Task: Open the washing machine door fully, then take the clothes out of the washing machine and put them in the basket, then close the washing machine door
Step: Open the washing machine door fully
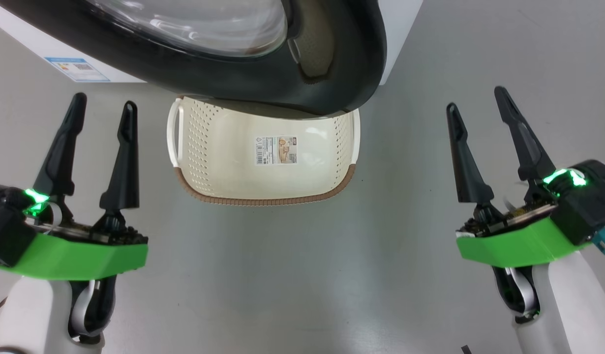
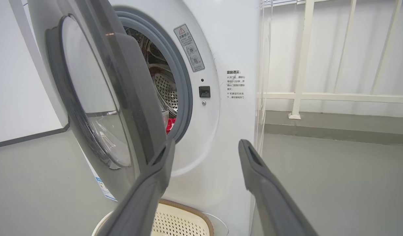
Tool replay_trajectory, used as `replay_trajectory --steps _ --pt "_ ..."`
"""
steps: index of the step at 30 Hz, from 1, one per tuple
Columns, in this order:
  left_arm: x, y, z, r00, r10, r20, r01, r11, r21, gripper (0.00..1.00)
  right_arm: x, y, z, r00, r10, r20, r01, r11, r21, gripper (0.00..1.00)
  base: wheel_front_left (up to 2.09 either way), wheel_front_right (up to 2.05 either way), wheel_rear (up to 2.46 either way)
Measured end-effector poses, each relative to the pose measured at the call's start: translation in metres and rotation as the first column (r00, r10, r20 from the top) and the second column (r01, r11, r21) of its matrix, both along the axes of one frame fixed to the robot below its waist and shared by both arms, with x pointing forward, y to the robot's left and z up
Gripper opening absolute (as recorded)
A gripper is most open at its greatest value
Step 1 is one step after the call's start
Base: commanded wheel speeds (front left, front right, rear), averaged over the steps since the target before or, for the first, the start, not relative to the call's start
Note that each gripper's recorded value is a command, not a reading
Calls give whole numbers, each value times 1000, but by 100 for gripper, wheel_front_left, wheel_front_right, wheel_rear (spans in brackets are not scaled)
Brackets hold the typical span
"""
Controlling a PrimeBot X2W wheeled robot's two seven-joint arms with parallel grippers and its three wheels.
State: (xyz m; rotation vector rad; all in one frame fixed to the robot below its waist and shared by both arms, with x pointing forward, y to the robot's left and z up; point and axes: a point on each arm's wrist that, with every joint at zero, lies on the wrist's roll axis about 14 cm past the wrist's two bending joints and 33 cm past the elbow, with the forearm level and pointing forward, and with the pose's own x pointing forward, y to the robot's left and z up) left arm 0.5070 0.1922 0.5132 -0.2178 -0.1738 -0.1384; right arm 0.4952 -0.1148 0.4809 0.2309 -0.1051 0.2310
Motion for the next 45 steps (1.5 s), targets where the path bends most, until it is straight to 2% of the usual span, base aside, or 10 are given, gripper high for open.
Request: replay_trajectory --steps 38,39,41,42,45 --pt "2 -1 -5 1000 -5 -8 6 1000 8 100 -5 0 -10 1000 1 -28 -1 1000 3 98 0 0 0" --pt "2 0 -5 1000 -5 -8 5 1000 9 100 -5 0 -10 1000 2 -30 -2 1000 4 63 0 0 0" --pt "1 0 -4 1000 -4 -8 4 1000 9 100 -5 1 -10 1000 3 -30 -3 1000 4 4 0 0 0" --pt "1 0 -4 1000 -3 -8 3 1000 10 100 -5 1 -10 1000 3 -29 -3 1000 7 0 0 0 0" --pt "1 1 -5 1000 -1 -10 1 1000 10 100 -3 2 -8 1000 4 -30 -2 999 49 0 0 0 0"
